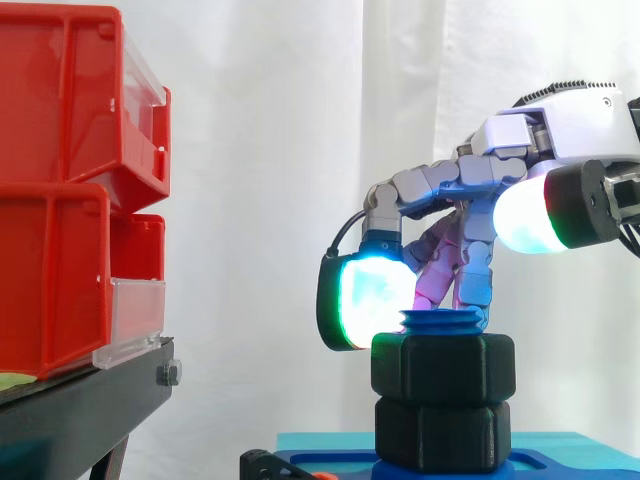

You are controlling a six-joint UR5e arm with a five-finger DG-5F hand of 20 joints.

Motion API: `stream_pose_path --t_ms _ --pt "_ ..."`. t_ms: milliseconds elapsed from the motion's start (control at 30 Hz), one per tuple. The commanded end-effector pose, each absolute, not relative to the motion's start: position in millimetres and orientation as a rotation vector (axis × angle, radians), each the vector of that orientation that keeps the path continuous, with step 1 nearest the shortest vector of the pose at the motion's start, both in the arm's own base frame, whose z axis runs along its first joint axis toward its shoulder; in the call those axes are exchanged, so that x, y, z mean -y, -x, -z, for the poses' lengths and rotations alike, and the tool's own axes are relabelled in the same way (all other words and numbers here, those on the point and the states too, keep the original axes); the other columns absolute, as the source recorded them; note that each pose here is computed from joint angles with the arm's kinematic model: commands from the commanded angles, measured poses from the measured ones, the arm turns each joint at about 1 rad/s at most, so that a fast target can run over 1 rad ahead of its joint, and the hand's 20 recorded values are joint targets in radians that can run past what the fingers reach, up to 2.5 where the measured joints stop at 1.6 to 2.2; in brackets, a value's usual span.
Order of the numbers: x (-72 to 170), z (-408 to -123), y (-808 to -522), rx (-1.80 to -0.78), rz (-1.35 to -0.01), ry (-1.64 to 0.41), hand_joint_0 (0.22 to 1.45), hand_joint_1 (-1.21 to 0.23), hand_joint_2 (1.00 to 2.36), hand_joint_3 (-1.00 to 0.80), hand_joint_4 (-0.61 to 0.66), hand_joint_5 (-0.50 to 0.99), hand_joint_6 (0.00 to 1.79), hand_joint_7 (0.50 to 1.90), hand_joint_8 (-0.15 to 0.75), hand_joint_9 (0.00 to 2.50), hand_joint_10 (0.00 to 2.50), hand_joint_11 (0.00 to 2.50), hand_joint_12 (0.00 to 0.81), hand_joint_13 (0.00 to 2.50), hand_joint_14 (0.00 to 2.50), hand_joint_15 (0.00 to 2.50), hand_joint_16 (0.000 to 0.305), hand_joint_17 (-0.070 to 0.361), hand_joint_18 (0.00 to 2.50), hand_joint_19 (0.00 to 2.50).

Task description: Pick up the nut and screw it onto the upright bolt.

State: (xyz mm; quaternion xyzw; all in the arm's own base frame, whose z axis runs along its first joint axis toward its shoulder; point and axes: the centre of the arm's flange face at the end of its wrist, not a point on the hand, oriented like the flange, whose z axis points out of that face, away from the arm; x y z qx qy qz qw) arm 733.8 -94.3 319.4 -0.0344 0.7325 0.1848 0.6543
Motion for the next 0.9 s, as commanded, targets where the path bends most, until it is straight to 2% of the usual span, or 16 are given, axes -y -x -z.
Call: stream_pose_path --t_ms 0,167,300,533,867 --pt "94.9 -319.0 -733.5 -1.662 -0.42 0.079 0.53 -0.28 1.0 -0.5 0.22 0.0 0.5 1.35 0.268 1.17 0.0 0.0 0.209 0.84 0.0 0.0 0.022 0.05 0.47 0.0" --pt "96.2 -319.8 -733.7 -1.66 -0.42 0.074 0.51 -0.28 1.0 -0.5 0.26 -0.06 0.5 1.0 0.26 1.07 0.0 0.0 0.233 0.78 0.0 0.0 0.026 0.059 0.43 0.0" --pt "96.2 -319.6 -733.5 -1.662 -0.422 0.071 0.5 -0.28 1.0 -0.5 0.22 -0.09 0.5 0.79 0.246 1.01 0.0 0.0 0.236 0.75 0.0 0.0 0.028 0.063 0.39 0.0" --pt "96.5 -319.0 -733.5 -1.662 -0.42 0.069 0.5 -0.27 1.0 -0.5 0.21 -0.09 0.5 0.73 0.239 0.98 0.0 0.0 0.238 0.72 0.0 0.0 0.03 0.066 0.37 0.0" --pt "93.5 -318.7 -733.8 -1.665 -0.42 0.068 0.5 -0.27 1.0 -0.5 0.21 -0.09 0.5 0.75 0.242 0.97 0.0 0.0 0.239 0.72 0.0 0.0 0.03 0.067 0.36 0.0"
